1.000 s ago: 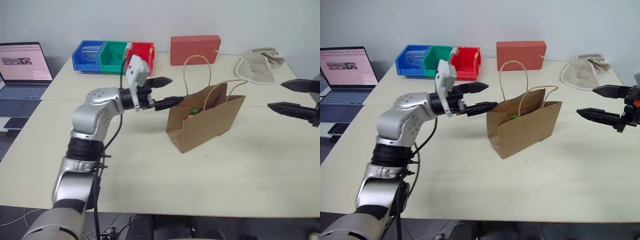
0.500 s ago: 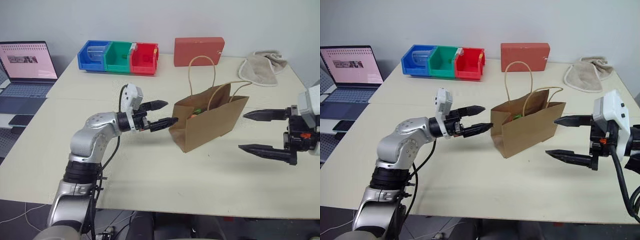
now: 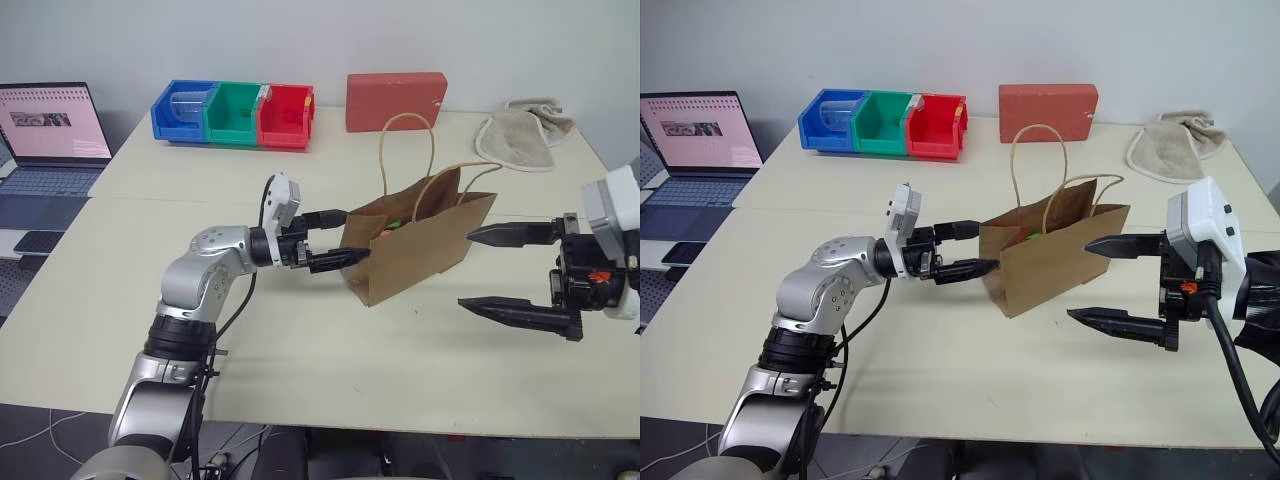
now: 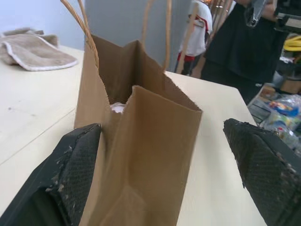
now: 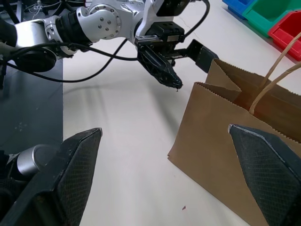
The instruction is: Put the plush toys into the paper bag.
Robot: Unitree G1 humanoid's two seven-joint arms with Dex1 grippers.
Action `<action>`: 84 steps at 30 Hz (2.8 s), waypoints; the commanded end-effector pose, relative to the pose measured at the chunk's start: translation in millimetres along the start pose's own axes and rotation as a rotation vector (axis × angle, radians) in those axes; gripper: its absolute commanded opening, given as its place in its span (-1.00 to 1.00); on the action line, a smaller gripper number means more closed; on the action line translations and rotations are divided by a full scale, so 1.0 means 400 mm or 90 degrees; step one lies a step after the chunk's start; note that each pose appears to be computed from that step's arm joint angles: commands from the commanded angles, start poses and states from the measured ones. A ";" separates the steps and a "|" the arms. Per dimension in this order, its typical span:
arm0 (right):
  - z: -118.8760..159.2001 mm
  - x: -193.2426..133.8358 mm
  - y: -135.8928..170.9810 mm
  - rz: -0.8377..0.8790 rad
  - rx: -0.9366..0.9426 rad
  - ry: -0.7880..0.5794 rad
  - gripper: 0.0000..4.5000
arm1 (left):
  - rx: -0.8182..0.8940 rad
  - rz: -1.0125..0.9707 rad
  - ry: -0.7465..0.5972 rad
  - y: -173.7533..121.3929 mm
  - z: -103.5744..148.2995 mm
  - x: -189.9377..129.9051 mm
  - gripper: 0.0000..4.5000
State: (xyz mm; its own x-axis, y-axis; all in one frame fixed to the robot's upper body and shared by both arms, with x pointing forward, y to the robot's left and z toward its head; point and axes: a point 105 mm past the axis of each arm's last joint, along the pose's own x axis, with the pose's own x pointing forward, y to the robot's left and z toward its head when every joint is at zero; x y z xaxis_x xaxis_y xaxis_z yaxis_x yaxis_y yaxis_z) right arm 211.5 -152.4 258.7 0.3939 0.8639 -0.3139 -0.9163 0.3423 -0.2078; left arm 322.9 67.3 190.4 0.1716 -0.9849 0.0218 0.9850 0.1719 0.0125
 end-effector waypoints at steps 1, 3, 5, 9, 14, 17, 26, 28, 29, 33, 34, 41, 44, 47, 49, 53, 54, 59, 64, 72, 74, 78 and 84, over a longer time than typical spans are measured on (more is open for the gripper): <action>0.017 -0.007 0.003 -0.012 -0.018 -0.007 1.00 | 0.045 -0.002 0.005 -0.015 0.017 0.019 0.98; 0.018 -0.006 0.004 -0.013 -0.018 -0.008 1.00 | 0.058 0.012 0.009 -0.016 0.009 0.033 0.98; 0.018 -0.003 0.004 -0.015 -0.020 -0.008 1.00 | 0.081 0.057 0.007 -0.004 -0.004 0.054 0.98; 0.012 0.000 0.001 -0.026 -0.031 -0.002 1.00 | 0.099 0.115 0.003 0.015 -0.029 0.078 0.98; 0.002 0.006 -0.006 -0.046 -0.055 0.001 1.00 | 0.090 0.168 -0.041 0.031 -0.022 0.103 0.98; -0.005 0.007 -0.008 -0.051 -0.059 0.004 1.00 | 0.088 0.150 -0.059 0.012 -0.020 0.111 0.69; -0.012 0.008 -0.012 -0.062 -0.068 0.004 1.00 | 0.085 0.114 -0.040 -0.010 -0.034 0.090 -0.55; -0.013 0.008 -0.013 -0.066 -0.072 0.004 1.00 | 0.083 0.112 -0.039 -0.010 -0.035 0.088 -0.84; -0.016 0.008 -0.014 -0.068 -0.075 0.005 1.00 | 0.081 0.113 -0.039 -0.008 -0.035 0.088 -0.98; -0.017 0.008 -0.024 -0.087 -0.093 -0.008 1.00 | 0.083 0.104 -0.035 -0.007 -0.037 0.088 -0.99; -0.017 0.005 -0.033 -0.102 -0.098 -0.013 1.00 | 0.084 0.098 -0.034 -0.006 -0.035 0.084 -0.99; -0.053 -0.046 -0.043 -0.144 -0.090 0.020 1.00 | 0.070 -0.026 -0.012 -0.014 -0.019 0.054 -0.99; -0.061 -0.083 -0.030 -0.153 -0.067 0.042 1.00 | 0.057 -0.065 -0.002 -0.001 -0.010 0.044 -0.99; -0.063 -0.112 -0.020 -0.176 -0.055 0.055 1.00 | 0.040 -0.089 -0.004 0.018 -0.003 0.038 -0.99; -0.067 -0.117 -0.011 -0.181 -0.050 0.059 1.00 | 0.039 -0.106 0.001 0.020 -0.011 0.040 -0.99; -0.079 -0.111 0.000 -0.182 -0.041 0.070 1.00 | 0.033 -0.144 0.020 0.010 -0.042 0.050 -0.99; -0.081 -0.111 0.000 -0.182 -0.040 0.072 1.00 | 0.034 -0.148 0.023 0.009 -0.045 0.051 -0.99; -0.079 -0.106 0.000 -0.171 -0.033 0.071 1.00 | 0.079 -0.118 0.052 0.035 -0.052 0.049 -0.99; -0.084 -0.103 -0.012 -0.164 -0.034 0.072 1.00 | 0.083 -0.109 0.040 0.032 -0.022 0.023 -0.43; -0.090 -0.102 -0.053 -0.150 -0.045 0.079 1.00 | 0.099 -0.034 0.101 0.032 -0.039 -0.067 0.66; -0.087 -0.110 -0.073 -0.156 -0.056 0.080 1.00 | 0.117 0.016 0.129 0.034 -0.041 -0.118 0.78; -0.086 -0.130 -0.101 -0.159 -0.073 0.090 1.00 | 0.158 0.106 0.209 0.041 -0.044 -0.198 0.78; -0.087 -0.193 -0.134 -0.144 -0.064 0.130 1.00 | 0.191 0.216 0.309 0.016 0.030 -0.362 0.78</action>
State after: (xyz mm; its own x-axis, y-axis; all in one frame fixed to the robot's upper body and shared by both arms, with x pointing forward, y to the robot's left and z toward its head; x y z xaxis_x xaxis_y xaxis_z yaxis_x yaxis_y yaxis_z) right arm 234.2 -247.5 248.2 0.5951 0.6742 -0.4373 -0.8036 0.4921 -0.3348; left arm 307.2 208.4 174.5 0.4936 -0.7548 -0.4320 0.8677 0.3936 0.3037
